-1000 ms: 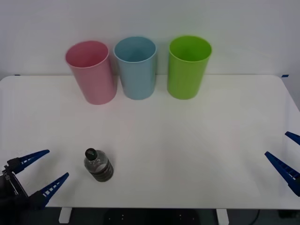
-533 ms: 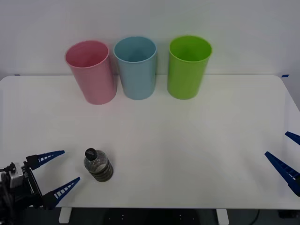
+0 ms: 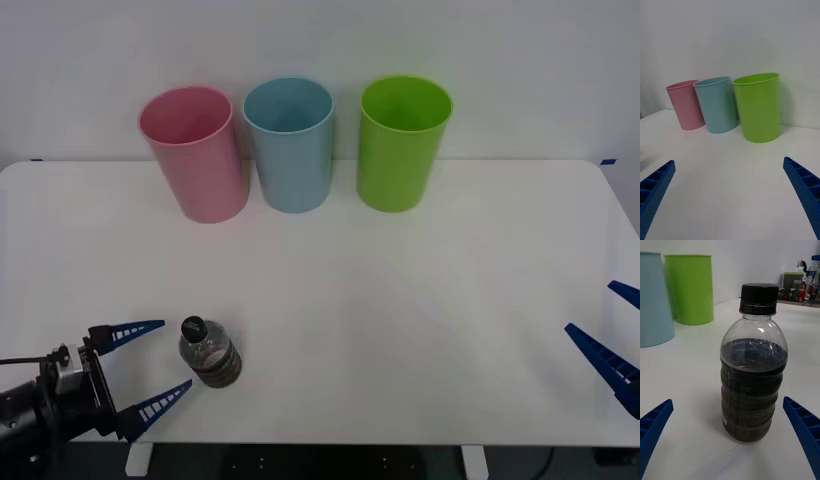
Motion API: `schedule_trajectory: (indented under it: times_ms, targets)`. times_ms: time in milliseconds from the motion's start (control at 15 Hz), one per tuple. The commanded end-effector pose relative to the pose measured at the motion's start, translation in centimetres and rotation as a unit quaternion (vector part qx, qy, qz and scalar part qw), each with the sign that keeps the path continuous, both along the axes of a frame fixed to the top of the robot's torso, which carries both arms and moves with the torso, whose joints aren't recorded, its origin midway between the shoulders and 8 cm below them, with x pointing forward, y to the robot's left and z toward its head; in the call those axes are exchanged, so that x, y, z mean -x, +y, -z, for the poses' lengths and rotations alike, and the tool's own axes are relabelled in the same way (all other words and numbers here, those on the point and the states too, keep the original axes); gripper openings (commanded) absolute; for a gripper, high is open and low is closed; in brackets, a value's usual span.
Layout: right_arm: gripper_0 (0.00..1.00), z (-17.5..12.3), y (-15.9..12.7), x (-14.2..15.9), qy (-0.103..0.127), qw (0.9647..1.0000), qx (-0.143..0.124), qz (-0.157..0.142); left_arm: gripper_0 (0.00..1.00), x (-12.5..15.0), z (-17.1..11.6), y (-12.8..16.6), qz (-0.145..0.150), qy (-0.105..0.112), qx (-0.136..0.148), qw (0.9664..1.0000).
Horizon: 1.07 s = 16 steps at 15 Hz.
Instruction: Grasp the object on the table and drop it into the matching bin: aluminum can to the light blue bin, PET bottle to the pink bin.
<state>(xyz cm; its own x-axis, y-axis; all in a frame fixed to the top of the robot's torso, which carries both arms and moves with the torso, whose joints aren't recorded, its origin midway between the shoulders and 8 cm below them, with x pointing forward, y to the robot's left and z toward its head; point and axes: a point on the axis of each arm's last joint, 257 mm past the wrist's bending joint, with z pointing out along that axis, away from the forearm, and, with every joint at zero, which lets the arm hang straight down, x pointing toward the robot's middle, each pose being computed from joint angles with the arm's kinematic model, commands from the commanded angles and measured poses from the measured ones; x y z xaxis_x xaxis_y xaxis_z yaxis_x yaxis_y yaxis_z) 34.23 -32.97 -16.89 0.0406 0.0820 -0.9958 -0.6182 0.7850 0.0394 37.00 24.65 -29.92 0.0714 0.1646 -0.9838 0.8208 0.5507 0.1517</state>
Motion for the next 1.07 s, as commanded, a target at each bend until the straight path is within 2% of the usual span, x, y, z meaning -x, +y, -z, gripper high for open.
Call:
schedule_trajectory:
  times_ms: [67,267,533,1067]
  targets:
    - [1.00,0.0,0.0,0.0,0.000,1.0000,0.000,0.000,1.00,-0.3,-0.2,-0.7,0.009,-0.001,0.000,1.0000]
    - [1.00,0.0,0.0,0.0,0.000,1.0000,0.000,0.000,1.00,-0.5,0.0,-1.5,0.021,0.001,-0.007,0.9997]
    - [1.00,0.0,0.0,0.0,0.000,1.0000,0.000,0.000,1.00,-0.9,0.0,-3.0,0.036,0.002,-0.001,0.9994]
    - [1.00,0.0,0.0,0.0,0.000,1.0000,0.000,0.000,1.00,-1.9,0.5,-5.4,0.047,0.002,-0.004,0.9989]
